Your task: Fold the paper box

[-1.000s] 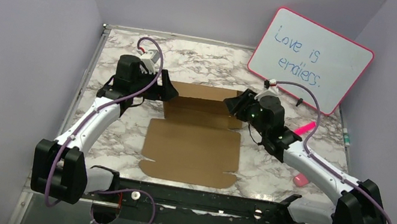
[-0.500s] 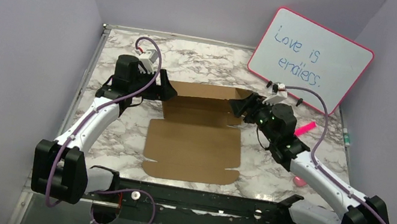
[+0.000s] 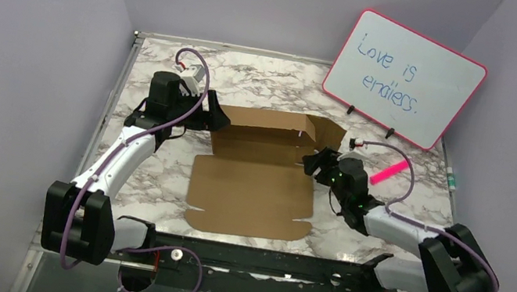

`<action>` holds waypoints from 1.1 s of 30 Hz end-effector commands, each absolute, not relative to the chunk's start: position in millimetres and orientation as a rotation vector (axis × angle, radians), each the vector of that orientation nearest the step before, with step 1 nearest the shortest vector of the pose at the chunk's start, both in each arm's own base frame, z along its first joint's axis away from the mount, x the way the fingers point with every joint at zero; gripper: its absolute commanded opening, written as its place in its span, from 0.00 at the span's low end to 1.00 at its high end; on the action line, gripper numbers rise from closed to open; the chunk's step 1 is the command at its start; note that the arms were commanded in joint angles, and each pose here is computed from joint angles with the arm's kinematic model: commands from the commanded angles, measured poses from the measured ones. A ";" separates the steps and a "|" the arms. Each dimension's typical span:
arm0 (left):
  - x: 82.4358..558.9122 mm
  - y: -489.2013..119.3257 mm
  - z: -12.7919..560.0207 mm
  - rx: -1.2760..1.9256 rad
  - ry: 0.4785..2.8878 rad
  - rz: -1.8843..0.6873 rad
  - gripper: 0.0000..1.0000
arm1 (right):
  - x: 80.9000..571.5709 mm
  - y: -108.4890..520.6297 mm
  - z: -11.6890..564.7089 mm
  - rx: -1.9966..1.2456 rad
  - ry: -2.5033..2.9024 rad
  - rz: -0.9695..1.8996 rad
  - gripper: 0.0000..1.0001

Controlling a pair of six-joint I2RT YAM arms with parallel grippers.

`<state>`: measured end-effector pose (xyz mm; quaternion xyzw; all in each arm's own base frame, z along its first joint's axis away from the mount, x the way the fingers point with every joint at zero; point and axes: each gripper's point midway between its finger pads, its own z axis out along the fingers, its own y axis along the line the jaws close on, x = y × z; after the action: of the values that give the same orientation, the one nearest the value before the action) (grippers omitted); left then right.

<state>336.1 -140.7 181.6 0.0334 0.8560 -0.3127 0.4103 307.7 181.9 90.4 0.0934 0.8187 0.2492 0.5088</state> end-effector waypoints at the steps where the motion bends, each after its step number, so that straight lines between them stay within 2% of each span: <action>1: 332.4 -137.2 169.0 0.074 2.194 -0.787 0.80 | 336.3 179.4 92.2 0.384 1.856 0.604 0.69; 7: 331.5 -138.9 169.3 0.080 2.193 -0.800 0.80 | 351.3 191.7 63.1 0.405 1.889 0.613 0.65; 11: 331.5 -139.7 168.7 0.081 2.194 -0.808 0.80 | 350.8 206.1 69.5 0.285 1.863 0.670 0.53; 19: 330.4 -142.4 168.9 0.086 2.193 -0.831 0.80 | 350.7 229.1 82.8 0.045 1.835 0.715 0.39; 24: 330.2 -143.3 169.1 0.087 2.192 -0.837 0.80 | 347.1 251.8 83.2 -0.109 1.834 0.773 0.35; 33: 329.0 -144.2 170.1 0.089 2.190 -0.844 0.80 | 338.8 269.4 72.2 -0.299 1.849 0.680 0.37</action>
<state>335.1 -144.1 180.8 0.0353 0.8541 -0.3267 0.4032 341.2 257.8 68.1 -0.0735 0.7891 0.2914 0.5357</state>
